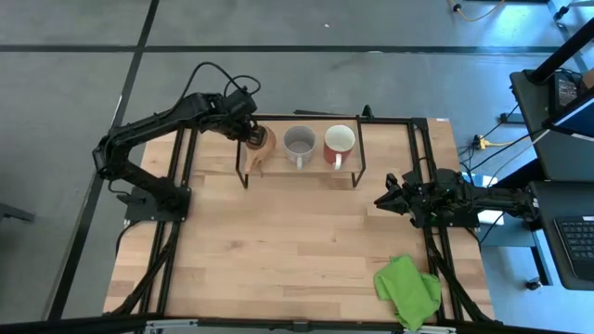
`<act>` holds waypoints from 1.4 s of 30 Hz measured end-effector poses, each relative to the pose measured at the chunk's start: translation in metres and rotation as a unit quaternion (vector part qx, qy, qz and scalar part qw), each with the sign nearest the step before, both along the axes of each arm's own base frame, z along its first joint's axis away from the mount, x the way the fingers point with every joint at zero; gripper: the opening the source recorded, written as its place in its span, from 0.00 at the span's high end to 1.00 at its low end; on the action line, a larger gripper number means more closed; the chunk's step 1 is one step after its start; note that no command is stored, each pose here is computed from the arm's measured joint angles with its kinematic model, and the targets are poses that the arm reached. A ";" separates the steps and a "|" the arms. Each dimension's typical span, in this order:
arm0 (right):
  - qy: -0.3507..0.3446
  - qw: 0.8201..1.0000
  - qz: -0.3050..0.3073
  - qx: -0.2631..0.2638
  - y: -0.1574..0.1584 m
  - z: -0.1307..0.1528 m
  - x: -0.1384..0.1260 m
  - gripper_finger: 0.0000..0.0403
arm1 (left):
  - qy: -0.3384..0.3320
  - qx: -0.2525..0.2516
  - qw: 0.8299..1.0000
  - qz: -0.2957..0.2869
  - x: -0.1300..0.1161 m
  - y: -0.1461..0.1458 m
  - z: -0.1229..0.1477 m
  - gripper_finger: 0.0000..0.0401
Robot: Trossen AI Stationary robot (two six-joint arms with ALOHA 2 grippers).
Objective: Stack small to large cups/mugs on shelf
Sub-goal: Put the brown mug on the shelf
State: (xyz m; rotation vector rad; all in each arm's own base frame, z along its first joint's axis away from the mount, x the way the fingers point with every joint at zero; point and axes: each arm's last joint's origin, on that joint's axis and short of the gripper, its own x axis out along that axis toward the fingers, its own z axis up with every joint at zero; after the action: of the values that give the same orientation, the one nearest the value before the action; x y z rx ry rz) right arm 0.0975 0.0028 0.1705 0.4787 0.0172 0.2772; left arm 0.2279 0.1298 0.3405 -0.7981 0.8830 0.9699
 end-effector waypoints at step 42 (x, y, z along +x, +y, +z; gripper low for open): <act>0.000 1.000 0.000 0.000 0.000 0.000 0.000 0.83 | -0.005 0.036 0.997 -0.070 -0.006 -0.059 0.019 0.96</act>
State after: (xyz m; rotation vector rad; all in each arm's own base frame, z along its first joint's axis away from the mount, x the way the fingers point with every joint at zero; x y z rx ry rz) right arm 0.0975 0.0028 0.1706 0.4790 0.0173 0.2772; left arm 0.2223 0.0705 0.3596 -0.6711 0.8779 0.8694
